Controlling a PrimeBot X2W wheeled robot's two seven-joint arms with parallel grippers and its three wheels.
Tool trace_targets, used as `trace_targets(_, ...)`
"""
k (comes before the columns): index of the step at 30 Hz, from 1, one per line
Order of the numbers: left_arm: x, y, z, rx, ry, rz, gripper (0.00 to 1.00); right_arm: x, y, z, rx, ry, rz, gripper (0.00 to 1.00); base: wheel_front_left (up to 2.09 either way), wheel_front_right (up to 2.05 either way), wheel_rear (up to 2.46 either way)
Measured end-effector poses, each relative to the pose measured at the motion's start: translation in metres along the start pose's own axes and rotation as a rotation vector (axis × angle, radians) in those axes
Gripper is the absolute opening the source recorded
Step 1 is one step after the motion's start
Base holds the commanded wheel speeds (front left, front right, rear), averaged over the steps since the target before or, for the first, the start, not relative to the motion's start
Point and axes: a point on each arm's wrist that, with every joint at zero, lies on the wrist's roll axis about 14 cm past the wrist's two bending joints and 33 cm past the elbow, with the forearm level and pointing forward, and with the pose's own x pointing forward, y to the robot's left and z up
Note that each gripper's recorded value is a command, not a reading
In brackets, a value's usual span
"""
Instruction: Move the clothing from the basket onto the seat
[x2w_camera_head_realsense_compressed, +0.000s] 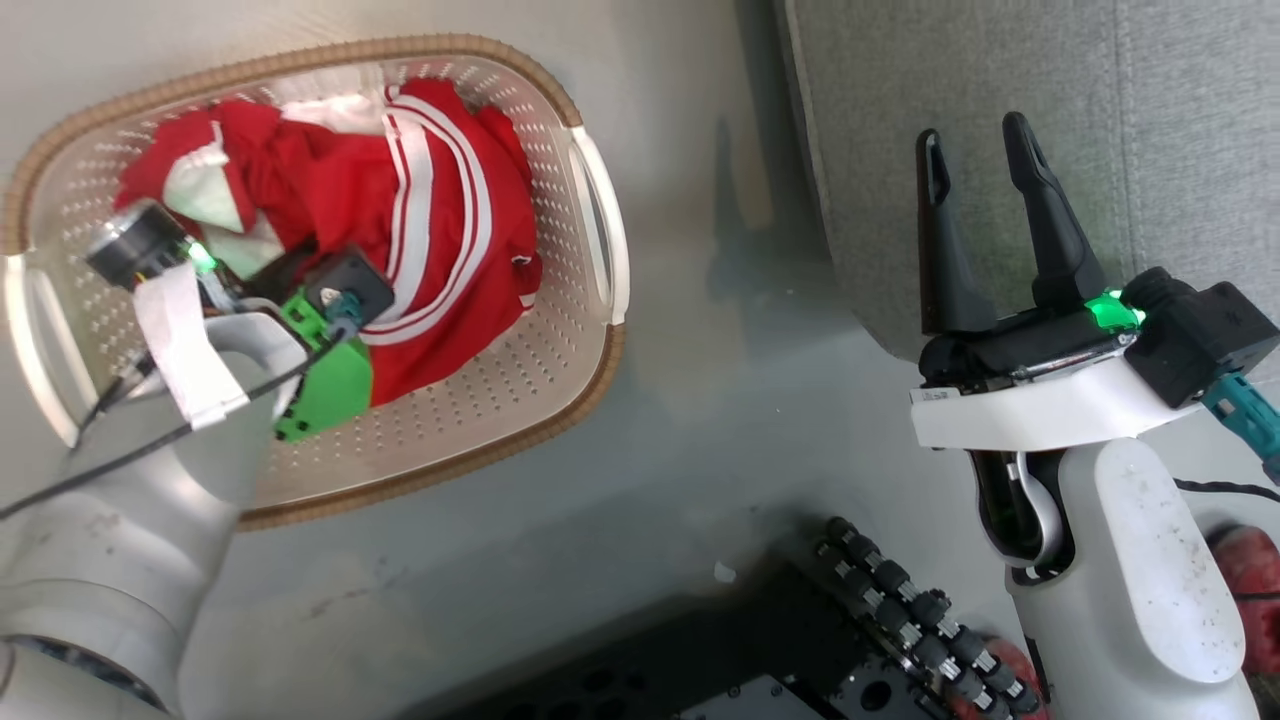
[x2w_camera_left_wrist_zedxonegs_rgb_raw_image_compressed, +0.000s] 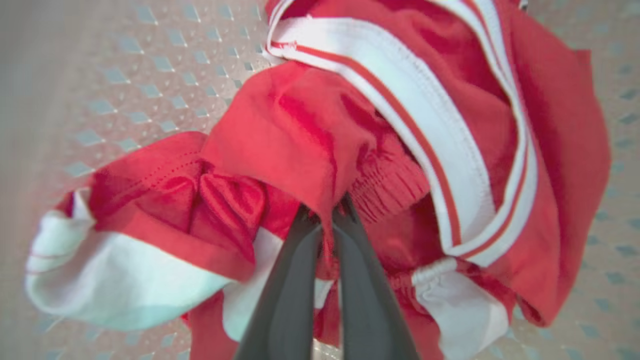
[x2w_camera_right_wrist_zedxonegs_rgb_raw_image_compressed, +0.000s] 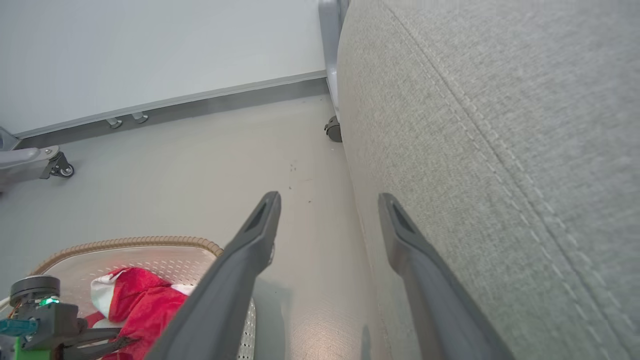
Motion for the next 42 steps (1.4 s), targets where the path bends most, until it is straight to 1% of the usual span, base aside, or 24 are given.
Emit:
trace_targets(2, -0.007, -0.003, 0.012, -0.031, -0.026, 0.012, 0.0, -0.002, 0.002, 0.007, -0.013, -0.014, 0.007, 1.0, 0.0, 0.0, 0.0)
trace_targets(6, -0.026, -0.012, 0.04, -0.148, -0.087, 0.051, 0.0, -0.012, 0.007, 0.02, -0.033, -0.032, 0.016, 1.0, 0.0, 0.0, 0.0)
trace_targets(11, -0.065, -0.013, 0.075, -0.271, -0.186, 0.128, 0.0, -0.031, 0.02, 0.039, -0.042, -0.065, 0.043, 1.0, 0.0, 0.0, 0.0)
trace_targets(14, -0.092, -0.012, 0.091, -0.324, -0.24, 0.183, 0.0, -0.045, 0.031, 0.05, -0.041, -0.084, 0.069, 1.0, 0.0, 0.0, 0.0)
trace_targets(19, -0.14, -0.006, 0.113, -0.379, -0.333, 0.29, 0.0, -0.071, 0.049, 0.065, -0.033, -0.117, 0.112, 1.0, 0.0, 0.0, 0.0)
trace_targets(24, -0.191, 0.003, 0.139, -0.355, -0.434, 0.415, 0.0, -0.1, 0.063, 0.077, -0.026, -0.149, 0.148, 1.0, 0.0, 0.0, 0.0)
trace_targets(29, -0.24, 0.007, 0.166, -0.355, -0.548, 0.515, 0.0, -0.125, 0.079, 0.089, -0.028, -0.191, 0.193, 1.0, 0.0, 0.0, 0.0)
trace_targets(34, -0.29, 0.001, 0.193, -0.35, -0.674, 0.618, 0.0, -0.155, 0.092, 0.093, -0.021, -0.22, 0.229, 1.0, 0.0, 0.0, 0.0)
trace_targets(37, -0.319, -0.001, 0.215, -0.32, -0.762, 0.661, 0.0, -0.167, 0.096, 0.103, -0.014, -0.262, 0.242, 1.0, 0.0, 0.0, 0.0)
trace_targets(39, -0.341, -0.009, 0.234, -0.27, -0.832, 0.682, 0.0, -0.178, 0.101, 0.11, -0.013, -0.295, 0.259, 1.0, 0.0, 0.0, 0.0)
trace_targets(42, -0.36, -0.017, 0.255, -0.22, -0.901, 0.689, 0.0, -0.187, 0.11, 0.118, -0.015, -0.33, 0.287, 1.0, 0.0, 0.0, 0.0)
